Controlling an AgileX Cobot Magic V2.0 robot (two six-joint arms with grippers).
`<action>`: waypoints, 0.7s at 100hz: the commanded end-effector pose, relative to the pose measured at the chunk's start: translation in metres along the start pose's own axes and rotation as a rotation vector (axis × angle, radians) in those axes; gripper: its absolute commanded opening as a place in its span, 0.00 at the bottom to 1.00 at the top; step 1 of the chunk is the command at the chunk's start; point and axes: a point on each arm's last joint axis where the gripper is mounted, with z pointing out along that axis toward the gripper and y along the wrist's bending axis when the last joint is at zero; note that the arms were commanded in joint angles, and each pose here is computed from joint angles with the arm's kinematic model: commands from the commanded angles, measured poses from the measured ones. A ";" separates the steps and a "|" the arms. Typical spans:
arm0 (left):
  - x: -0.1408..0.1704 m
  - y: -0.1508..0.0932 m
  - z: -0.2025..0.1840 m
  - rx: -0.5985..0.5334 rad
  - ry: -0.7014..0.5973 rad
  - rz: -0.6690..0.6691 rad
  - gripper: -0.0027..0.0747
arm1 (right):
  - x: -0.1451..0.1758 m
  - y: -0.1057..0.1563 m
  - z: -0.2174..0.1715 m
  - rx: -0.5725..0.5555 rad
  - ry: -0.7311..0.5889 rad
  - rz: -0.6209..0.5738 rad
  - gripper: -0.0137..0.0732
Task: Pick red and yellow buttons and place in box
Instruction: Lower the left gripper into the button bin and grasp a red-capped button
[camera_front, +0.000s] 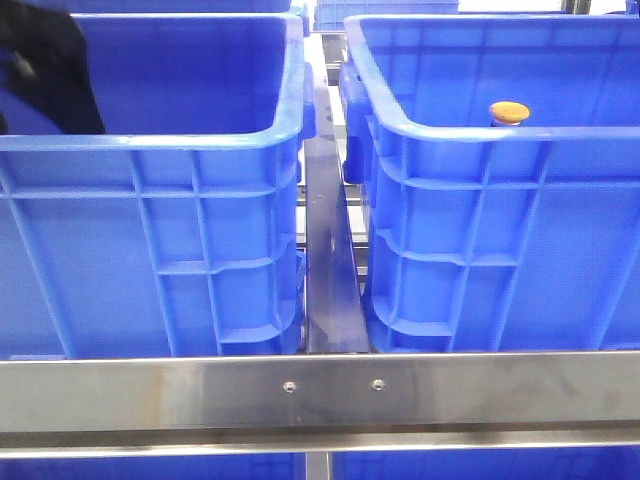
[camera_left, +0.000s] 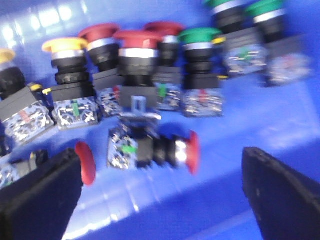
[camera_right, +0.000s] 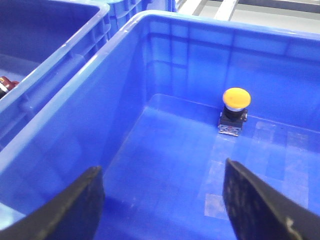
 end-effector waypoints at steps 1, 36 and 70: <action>-0.016 0.003 -0.005 -0.011 -0.115 -0.019 0.82 | -0.011 -0.001 -0.003 0.009 -0.038 0.005 0.76; -0.021 0.007 0.037 -0.021 -0.125 -0.026 0.82 | -0.010 0.001 -0.003 -0.011 -0.034 0.004 0.76; -0.020 0.008 0.048 -0.022 -0.112 -0.027 0.71 | -0.010 0.001 -0.003 -0.012 -0.034 0.004 0.76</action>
